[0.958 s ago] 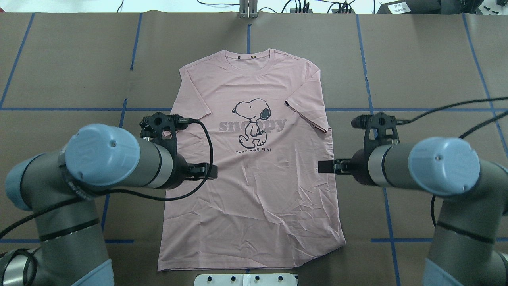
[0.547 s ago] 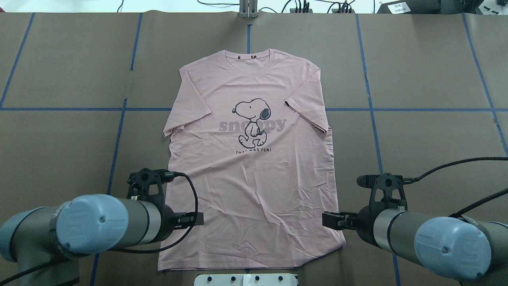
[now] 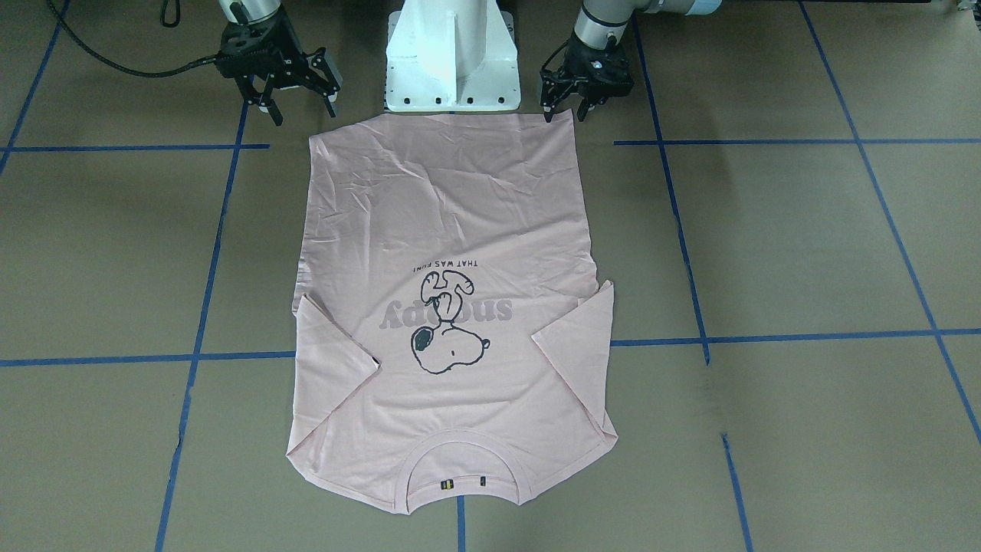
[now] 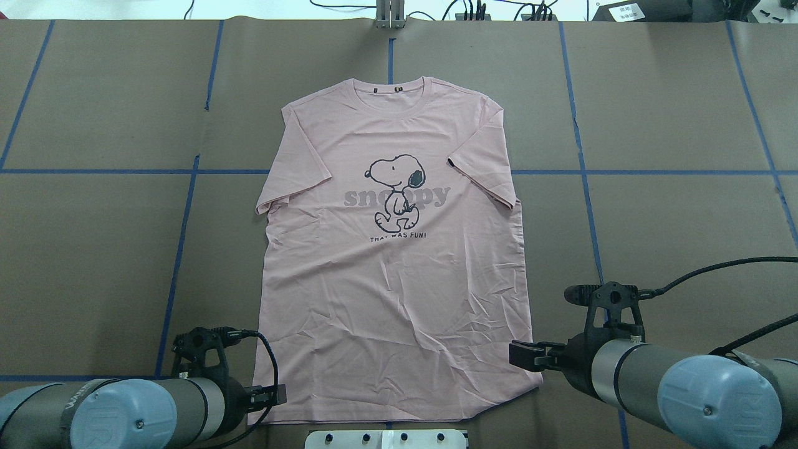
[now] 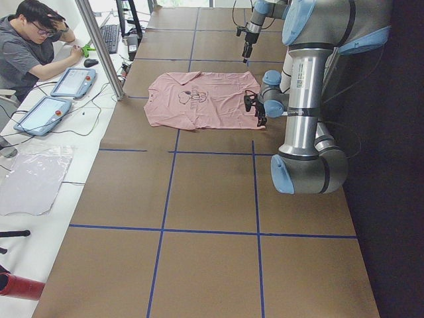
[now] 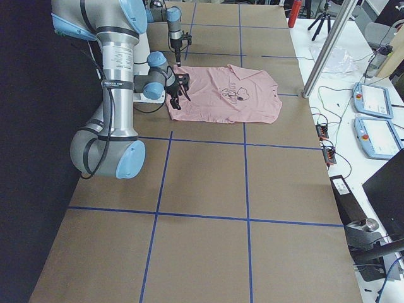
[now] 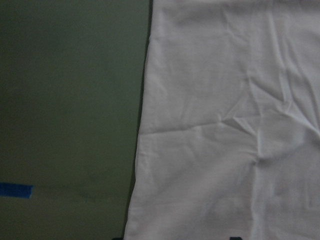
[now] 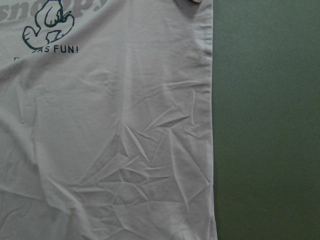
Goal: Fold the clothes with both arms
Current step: 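Lower both grippers to the shirt hem corners nearest the robot, then grasp the hem corners with both grippers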
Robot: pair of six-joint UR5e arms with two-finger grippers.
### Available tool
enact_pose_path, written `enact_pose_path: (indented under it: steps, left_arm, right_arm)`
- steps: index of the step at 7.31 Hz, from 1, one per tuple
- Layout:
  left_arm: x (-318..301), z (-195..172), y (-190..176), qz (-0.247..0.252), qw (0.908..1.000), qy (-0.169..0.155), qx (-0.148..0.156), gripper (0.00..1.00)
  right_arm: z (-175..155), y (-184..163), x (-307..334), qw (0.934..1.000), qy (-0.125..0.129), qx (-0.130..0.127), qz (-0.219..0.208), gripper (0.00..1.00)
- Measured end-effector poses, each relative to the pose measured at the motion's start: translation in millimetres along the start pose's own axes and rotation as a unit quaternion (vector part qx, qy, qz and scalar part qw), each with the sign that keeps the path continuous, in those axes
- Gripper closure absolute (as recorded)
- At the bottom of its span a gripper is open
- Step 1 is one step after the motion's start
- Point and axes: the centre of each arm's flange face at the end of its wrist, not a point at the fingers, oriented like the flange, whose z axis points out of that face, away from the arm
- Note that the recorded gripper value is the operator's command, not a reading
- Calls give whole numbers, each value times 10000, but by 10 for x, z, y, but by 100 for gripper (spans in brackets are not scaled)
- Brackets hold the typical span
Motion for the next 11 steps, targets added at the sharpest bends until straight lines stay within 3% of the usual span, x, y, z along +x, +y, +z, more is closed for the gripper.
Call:
enact_pose_path:
  steps: [3,5,7,8,10,11]
  left_arm:
    - [-70,155,87,7,9999,-150,-51,45]
    - [-70,171,124,22,9998,-158,-80,78]
    - [-65,174,155,36,9998,-156,-105,81]
    - [-62,173,173,46,9998,-153,-121,98]
    - [-52,156,183,52,9998,-130,-128,100]
    - [-43,141,185,54,9998,-115,-128,100]
  right_arm:
    - [-2,-4,-1,10000,1,33,-2,0]
    - [-2,-5,-2,10000,1,45,-3,0]
    - [-2,-6,-1,10000,3,50,-3,0]
    - [0,-6,1,10000,9,54,-4,0]
    - [3,-8,6,10000,17,70,-5,0]
    - [15,-2,13,10000,32,73,-7,5]
